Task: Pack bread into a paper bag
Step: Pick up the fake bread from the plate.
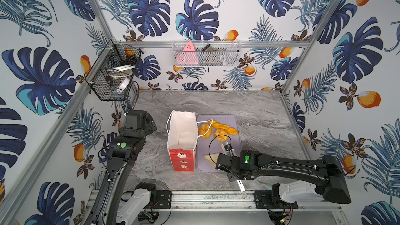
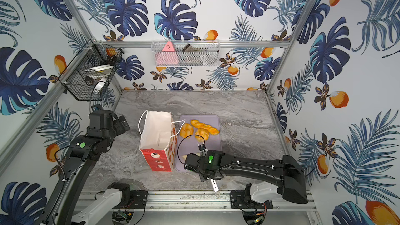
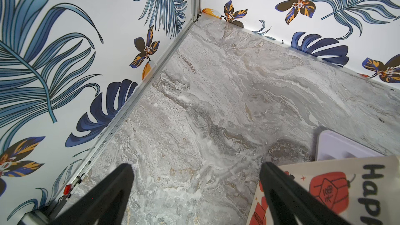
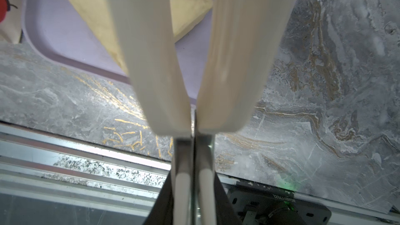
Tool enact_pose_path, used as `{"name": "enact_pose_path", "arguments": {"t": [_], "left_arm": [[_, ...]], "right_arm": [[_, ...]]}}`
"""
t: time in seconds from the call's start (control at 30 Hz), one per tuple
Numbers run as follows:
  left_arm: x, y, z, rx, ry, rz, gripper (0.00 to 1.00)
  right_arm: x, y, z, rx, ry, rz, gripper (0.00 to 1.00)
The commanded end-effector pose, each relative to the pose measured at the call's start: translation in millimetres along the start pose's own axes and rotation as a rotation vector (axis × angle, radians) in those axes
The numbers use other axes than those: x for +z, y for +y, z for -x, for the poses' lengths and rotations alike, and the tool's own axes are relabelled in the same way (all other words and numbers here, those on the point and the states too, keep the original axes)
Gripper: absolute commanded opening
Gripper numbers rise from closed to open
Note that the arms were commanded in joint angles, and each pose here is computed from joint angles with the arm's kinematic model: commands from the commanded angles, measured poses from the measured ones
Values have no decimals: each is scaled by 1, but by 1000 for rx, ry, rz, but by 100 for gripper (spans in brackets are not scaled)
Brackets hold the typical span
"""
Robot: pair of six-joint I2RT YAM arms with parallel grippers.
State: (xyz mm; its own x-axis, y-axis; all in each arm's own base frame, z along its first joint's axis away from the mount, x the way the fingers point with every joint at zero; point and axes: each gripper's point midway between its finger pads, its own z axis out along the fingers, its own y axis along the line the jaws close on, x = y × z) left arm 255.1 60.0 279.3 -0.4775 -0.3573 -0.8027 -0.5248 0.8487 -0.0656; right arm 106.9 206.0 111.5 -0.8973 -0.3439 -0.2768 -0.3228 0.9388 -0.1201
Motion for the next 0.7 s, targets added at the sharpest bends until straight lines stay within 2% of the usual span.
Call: {"name": "enact_pose_path", "arguments": {"t": [0.0, 0.13, 0.23, 0.47, 0.67], "left_arm": [[-5, 1, -5, 0, 6, -21, 99], [-11, -2, -7, 6, 11, -61, 99], [-15, -4, -8, 2, 11, -87, 99], [-21, -3, -10, 6, -2, -105, 99], [-20, -4, -11, 1, 2, -114, 99]], "right_arm": [[4, -9, -8, 79, -2, -22, 4], [15, 0, -23, 148, 39, 55, 4], [17, 13, -35, 137, 64, 89, 4], [12, 34, -41, -10, 39, -5, 11], [18, 43, -42, -35, 44, -22, 19]]}}
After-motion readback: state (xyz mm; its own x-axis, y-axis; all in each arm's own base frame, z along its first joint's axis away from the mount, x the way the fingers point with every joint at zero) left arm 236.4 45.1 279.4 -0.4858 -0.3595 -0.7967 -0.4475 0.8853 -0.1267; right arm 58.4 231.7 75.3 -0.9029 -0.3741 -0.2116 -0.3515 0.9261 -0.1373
